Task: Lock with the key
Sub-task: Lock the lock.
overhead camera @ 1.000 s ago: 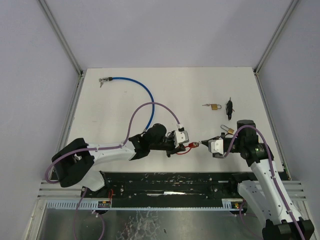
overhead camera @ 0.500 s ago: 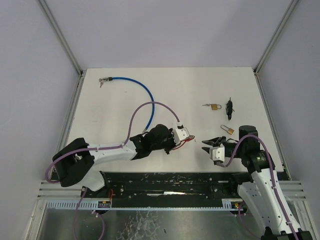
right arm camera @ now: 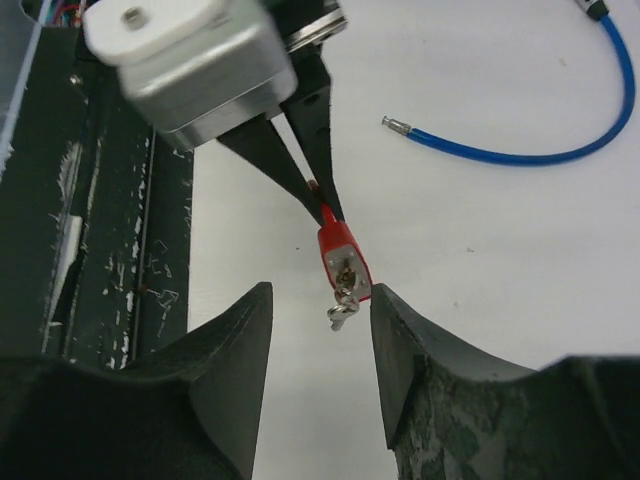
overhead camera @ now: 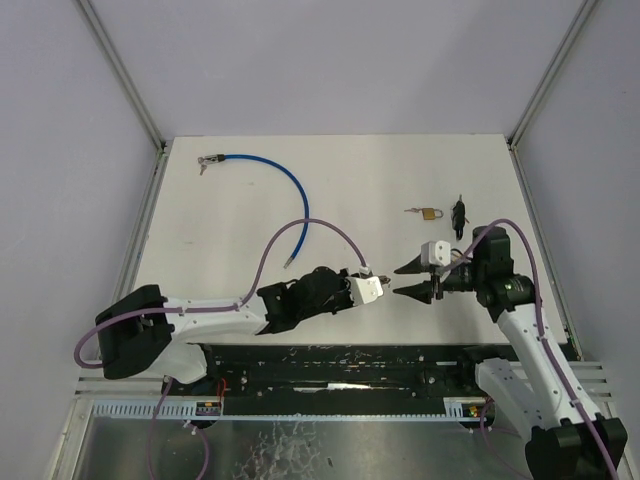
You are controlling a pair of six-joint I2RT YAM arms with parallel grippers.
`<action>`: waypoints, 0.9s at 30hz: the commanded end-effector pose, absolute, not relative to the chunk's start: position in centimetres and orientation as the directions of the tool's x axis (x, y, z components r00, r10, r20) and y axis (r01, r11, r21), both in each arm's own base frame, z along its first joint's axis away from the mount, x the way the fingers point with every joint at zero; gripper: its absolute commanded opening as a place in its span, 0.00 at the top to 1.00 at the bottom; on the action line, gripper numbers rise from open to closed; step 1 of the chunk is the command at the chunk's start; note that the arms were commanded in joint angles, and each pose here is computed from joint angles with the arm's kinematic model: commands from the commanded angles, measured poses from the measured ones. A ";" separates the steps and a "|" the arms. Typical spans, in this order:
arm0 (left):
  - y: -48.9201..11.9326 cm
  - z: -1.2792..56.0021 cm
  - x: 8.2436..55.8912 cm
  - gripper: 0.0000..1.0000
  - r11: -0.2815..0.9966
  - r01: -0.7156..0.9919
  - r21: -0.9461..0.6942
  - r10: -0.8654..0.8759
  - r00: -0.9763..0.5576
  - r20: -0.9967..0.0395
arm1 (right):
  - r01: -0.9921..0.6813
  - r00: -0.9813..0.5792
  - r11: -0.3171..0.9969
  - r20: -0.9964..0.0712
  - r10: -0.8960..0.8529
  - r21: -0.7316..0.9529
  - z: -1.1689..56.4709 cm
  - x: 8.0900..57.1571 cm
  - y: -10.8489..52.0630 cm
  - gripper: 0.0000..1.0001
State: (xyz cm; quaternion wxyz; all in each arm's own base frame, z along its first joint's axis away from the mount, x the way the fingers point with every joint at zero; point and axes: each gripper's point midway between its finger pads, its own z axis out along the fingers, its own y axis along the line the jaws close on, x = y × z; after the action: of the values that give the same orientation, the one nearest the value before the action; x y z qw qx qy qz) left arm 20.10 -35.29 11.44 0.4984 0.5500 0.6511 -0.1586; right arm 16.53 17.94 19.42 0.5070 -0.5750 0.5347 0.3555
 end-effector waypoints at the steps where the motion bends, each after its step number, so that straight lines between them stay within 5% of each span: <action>1: -35.7 13.9 20.8 1.00 0.366 0.833 0.415 0.511 0.193 -0.838 | -0.984 0.088 0.132 -0.971 -0.220 -0.119 22.5 18.3 18.3 0.51; 13: -36.5 13.6 20.2 1.00 0.334 0.853 0.402 0.493 0.206 -0.845 | -0.985 -0.084 0.167 -0.950 -0.300 0.034 19.7 19.6 17.9 0.58; 27: -37.4 13.0 20.2 1.00 0.325 0.868 0.375 0.497 0.181 -0.849 | -0.987 -0.106 0.148 -0.942 -0.318 0.061 17.9 18.8 18.4 0.61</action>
State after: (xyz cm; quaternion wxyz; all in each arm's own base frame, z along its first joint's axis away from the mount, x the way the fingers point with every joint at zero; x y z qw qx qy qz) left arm 19.79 -35.39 10.15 0.4933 0.5746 0.6360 -0.1481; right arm 19.05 17.88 18.11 0.4284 -0.5162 0.6324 0.3874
